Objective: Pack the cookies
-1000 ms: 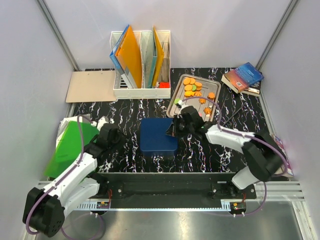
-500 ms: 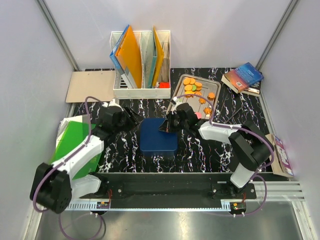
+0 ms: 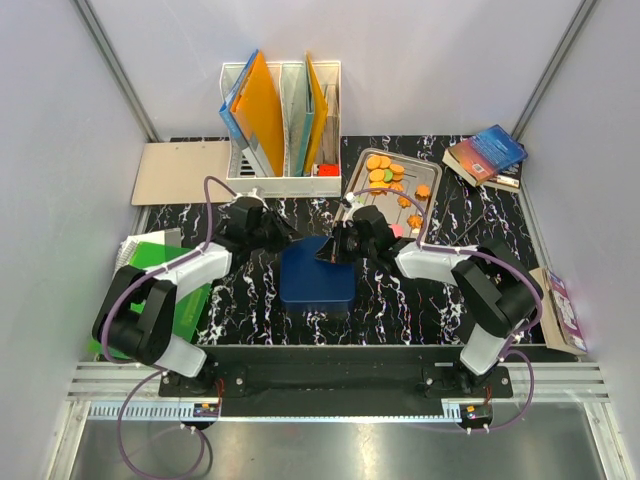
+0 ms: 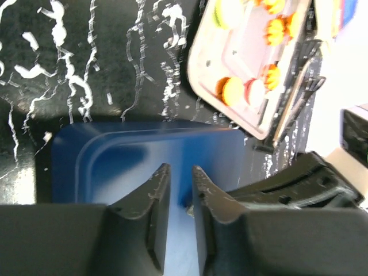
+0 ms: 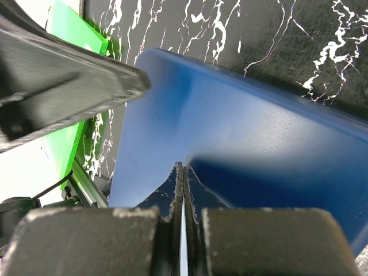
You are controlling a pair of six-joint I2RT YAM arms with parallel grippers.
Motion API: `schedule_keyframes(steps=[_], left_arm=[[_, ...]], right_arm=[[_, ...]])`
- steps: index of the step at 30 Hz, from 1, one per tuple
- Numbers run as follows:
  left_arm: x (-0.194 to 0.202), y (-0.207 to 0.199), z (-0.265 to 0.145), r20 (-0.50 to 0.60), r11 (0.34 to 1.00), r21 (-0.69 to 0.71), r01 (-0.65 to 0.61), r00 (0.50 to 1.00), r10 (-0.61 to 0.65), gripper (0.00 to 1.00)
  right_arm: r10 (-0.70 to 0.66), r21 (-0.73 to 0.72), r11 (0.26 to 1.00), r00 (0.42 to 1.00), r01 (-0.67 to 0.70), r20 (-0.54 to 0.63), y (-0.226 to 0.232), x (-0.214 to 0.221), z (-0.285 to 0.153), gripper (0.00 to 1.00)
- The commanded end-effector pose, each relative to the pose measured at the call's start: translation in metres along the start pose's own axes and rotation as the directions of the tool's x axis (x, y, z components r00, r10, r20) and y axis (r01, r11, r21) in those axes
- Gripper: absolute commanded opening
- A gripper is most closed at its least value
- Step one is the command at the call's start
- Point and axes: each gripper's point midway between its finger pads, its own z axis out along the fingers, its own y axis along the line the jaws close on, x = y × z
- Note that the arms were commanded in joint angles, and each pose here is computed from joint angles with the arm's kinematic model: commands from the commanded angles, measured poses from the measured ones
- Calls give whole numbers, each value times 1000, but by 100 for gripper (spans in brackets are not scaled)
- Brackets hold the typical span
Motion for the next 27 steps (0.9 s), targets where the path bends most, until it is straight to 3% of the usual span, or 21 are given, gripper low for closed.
schedule_keyframes(steps=[1, 8, 14, 18, 23, 25, 27], left_arm=[[2, 8, 11, -27, 1000, -26, 7, 1000, -8, 19], [10, 28, 18, -89, 990, -142, 10, 996, -23, 12], [-22, -6, -5, 34, 998, -54, -10, 999, 12, 12], [-44, -39, -30, 117, 998, 24, -56, 992, 52, 16], [-38, -40, -35, 107, 998, 45, -49, 993, 44, 18], [-35, -34, -39, 114, 997, 32, -67, 992, 63, 24], [-40, -21, -52, 151, 993, -41, -109, 982, 113, 40]], right_arm=[[19, 82, 997, 999, -15, -50, -29, 19, 2, 0], [15, 70, 997, 999, -13, -36, -21, 12, -3, 0], [-17, 68, 998, 1000, 15, 23, -4, -10, -17, 0], [-67, 56, 997, 989, 60, 135, 22, -43, -44, 0], [-100, 60, 994, 976, 91, 192, 34, -59, -63, 0], [-107, 61, 993, 978, 97, 182, 34, -55, -67, 0], [-125, 81, 990, 972, 111, 198, 35, -58, -76, 1]])
